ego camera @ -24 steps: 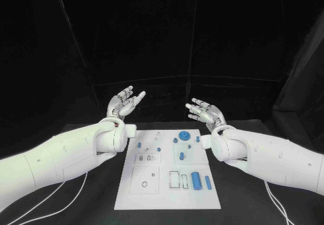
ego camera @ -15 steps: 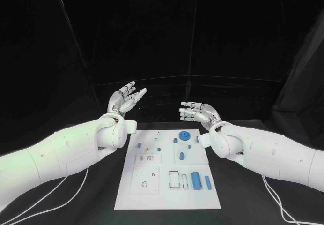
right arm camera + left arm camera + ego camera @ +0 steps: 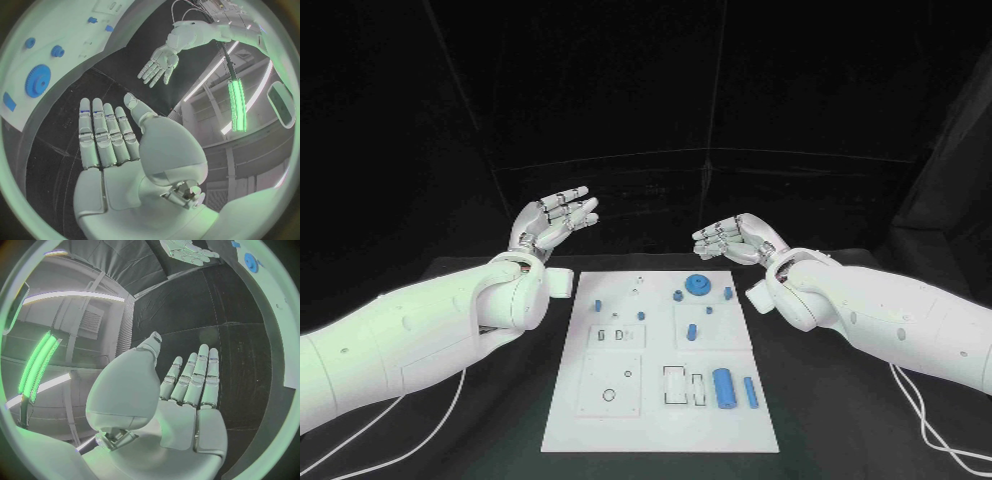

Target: Assemble the parts on the task board

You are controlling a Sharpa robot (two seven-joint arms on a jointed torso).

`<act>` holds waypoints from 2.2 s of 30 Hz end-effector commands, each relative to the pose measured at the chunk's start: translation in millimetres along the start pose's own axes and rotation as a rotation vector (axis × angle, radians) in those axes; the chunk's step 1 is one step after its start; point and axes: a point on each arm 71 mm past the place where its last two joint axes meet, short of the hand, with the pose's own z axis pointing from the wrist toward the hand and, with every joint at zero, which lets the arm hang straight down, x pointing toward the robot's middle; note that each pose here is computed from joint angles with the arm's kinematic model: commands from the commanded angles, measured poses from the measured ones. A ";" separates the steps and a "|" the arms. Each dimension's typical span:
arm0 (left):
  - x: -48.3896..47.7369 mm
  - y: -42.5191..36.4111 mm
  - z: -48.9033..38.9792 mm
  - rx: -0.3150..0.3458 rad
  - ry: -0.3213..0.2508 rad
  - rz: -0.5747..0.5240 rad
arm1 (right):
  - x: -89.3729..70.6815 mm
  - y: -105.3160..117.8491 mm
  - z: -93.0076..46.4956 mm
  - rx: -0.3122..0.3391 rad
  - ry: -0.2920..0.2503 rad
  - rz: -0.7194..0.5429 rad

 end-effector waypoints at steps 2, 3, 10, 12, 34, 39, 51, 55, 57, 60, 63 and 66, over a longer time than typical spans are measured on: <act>5.1 -8.5 -4.6 0.054 0.081 0.030 | -0.9 8.7 4.1 -0.032 0.074 -0.208; 5.2 -9.6 -6.0 0.056 0.089 0.033 | -1.4 10.7 5.1 -0.035 0.085 -0.240; 7.8 -15.4 -15.7 0.063 0.136 0.036 | 0.8 24.3 10.3 -0.057 0.157 -0.471; 9.7 -17.0 -18.5 0.062 0.150 0.032 | 2.9 28.1 11.7 -0.064 0.176 -0.541; 33.1 -26.3 -37.2 0.032 0.264 -0.033 | 27.7 51.8 20.2 -0.063 0.283 -0.950; 32.9 -26.1 -37.1 0.030 0.265 -0.035 | 31.0 51.9 22.4 -0.054 0.298 -0.964; 33.5 -25.5 -37.2 0.019 0.274 -0.048 | 37.6 51.3 29.7 -0.040 0.316 -0.978; 32.9 -25.5 -37.1 0.017 0.274 -0.048 | 40.1 51.6 30.9 -0.040 0.326 -0.978; 32.8 -25.5 -37.0 0.017 0.274 -0.049 | 41.2 51.6 31.6 -0.040 0.332 -0.978; 32.8 -25.3 -36.8 0.015 0.273 -0.050 | 42.6 51.1 32.6 -0.034 0.342 -0.979; 32.6 -25.3 -36.8 0.014 0.273 -0.050 | 42.8 49.8 32.7 -0.023 0.353 -0.981; 32.1 -25.3 -36.7 0.014 0.272 -0.050 | 42.6 48.7 32.9 -0.015 0.359 -0.982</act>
